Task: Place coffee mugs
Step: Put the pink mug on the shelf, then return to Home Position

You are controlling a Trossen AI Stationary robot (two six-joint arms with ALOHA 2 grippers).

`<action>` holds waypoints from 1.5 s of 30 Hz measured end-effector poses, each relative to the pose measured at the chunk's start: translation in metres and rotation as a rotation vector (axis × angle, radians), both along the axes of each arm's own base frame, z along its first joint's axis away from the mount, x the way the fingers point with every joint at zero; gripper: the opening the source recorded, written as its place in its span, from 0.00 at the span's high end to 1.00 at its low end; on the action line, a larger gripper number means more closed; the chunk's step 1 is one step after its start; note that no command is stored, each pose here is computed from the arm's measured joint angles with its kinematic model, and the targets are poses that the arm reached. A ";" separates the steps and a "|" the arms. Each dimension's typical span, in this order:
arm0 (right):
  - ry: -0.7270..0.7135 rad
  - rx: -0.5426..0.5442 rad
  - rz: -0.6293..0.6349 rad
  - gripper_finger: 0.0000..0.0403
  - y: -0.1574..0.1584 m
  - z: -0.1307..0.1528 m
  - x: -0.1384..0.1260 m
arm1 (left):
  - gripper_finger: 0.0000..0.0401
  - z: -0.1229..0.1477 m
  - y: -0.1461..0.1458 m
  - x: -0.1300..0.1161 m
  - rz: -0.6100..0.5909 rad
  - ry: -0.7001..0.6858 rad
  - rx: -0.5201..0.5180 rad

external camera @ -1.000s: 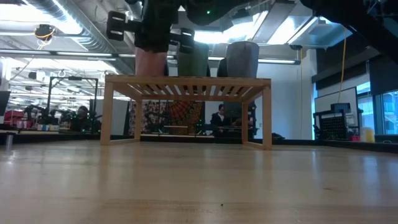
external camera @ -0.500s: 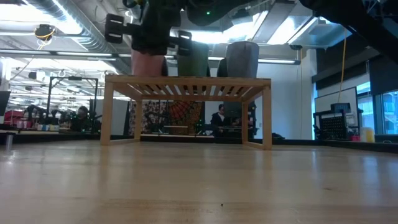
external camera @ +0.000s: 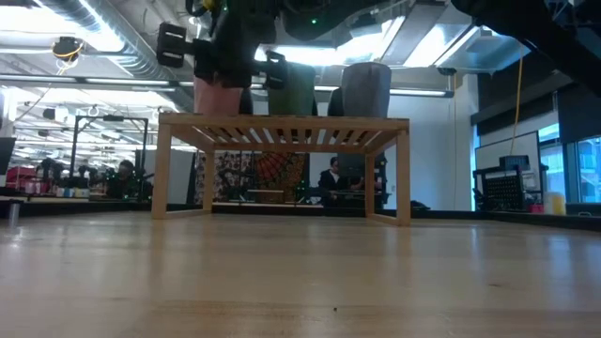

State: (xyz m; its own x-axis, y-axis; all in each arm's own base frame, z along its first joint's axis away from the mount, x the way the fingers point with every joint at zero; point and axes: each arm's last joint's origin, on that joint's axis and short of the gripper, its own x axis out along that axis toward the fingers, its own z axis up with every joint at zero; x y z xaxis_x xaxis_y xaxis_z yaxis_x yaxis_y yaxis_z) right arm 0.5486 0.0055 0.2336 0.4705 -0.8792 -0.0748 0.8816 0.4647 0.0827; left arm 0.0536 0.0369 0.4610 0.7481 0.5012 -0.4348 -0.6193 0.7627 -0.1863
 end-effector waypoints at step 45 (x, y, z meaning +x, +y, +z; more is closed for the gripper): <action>-0.204 0.079 1.076 0.94 0.066 0.108 -0.195 | 1.00 -0.144 0.003 0.039 -0.745 -0.450 -0.003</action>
